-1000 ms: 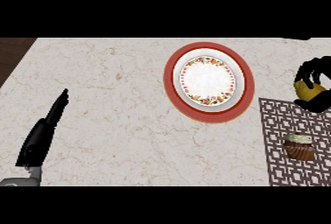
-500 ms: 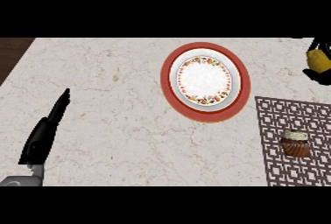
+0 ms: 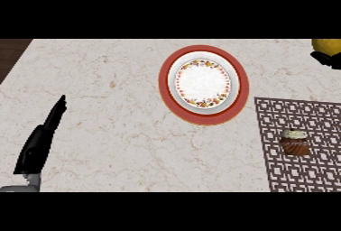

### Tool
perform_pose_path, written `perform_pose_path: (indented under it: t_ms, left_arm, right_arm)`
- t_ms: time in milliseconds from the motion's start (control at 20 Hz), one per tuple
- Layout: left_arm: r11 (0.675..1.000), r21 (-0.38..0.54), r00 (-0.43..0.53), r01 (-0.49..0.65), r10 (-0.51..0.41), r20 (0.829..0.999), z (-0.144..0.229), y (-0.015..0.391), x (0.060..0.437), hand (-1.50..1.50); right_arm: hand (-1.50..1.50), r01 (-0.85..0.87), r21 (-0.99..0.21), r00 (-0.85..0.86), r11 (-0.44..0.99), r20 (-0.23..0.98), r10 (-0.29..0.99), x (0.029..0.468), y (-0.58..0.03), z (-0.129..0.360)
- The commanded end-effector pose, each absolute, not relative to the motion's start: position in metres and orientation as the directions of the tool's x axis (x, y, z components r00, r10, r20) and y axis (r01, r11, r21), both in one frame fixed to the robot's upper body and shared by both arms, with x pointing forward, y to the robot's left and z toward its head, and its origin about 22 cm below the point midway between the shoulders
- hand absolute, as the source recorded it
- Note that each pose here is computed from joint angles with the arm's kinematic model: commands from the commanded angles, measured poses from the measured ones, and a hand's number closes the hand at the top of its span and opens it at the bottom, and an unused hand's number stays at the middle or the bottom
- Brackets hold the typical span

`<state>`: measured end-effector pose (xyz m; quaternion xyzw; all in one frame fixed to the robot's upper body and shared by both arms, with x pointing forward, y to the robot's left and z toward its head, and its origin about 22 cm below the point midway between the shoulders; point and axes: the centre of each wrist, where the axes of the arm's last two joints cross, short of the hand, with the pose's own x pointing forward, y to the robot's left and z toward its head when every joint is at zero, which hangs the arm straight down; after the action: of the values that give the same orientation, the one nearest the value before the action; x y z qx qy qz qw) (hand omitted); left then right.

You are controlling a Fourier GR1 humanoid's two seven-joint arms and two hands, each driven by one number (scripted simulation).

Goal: Pick the lemon from the placemat and place it in the plate

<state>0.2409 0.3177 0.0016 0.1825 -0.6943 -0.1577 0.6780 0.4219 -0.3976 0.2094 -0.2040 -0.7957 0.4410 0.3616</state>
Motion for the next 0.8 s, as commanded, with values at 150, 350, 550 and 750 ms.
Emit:
perform_pose_path:
  t_ms: [150, 350, 550, 750]
  left_arm:
    - [0.881, 0.468, 0.014, -0.067, -0.469, 0.883, -0.005, 0.322, 0.230, 0.00]
    - [0.875, 0.477, 0.030, -0.083, -0.476, 0.879, -0.007, 0.337, 0.224, 0.00]
    - [0.873, 0.478, 0.032, -0.097, -0.477, 0.878, 0.000, 0.335, 0.220, 0.00]
    - [0.886, 0.459, 0.019, -0.070, -0.459, 0.888, -0.008, 0.335, 0.218, 0.00]
  right_arm:
    - [1.50, -0.150, -0.826, -0.762, 0.544, 0.447, 0.469, 0.450, -0.342, 0.215]
    - [1.50, -0.185, -0.809, -0.763, 0.559, 0.476, 0.437, 0.465, -0.291, 0.221]
    - [1.50, -0.276, -0.808, -0.731, 0.520, 0.528, 0.432, 0.472, -0.254, 0.215]
    - [1.50, -0.303, -0.834, -0.707, 0.462, 0.522, 0.478, 0.478, -0.212, 0.217]
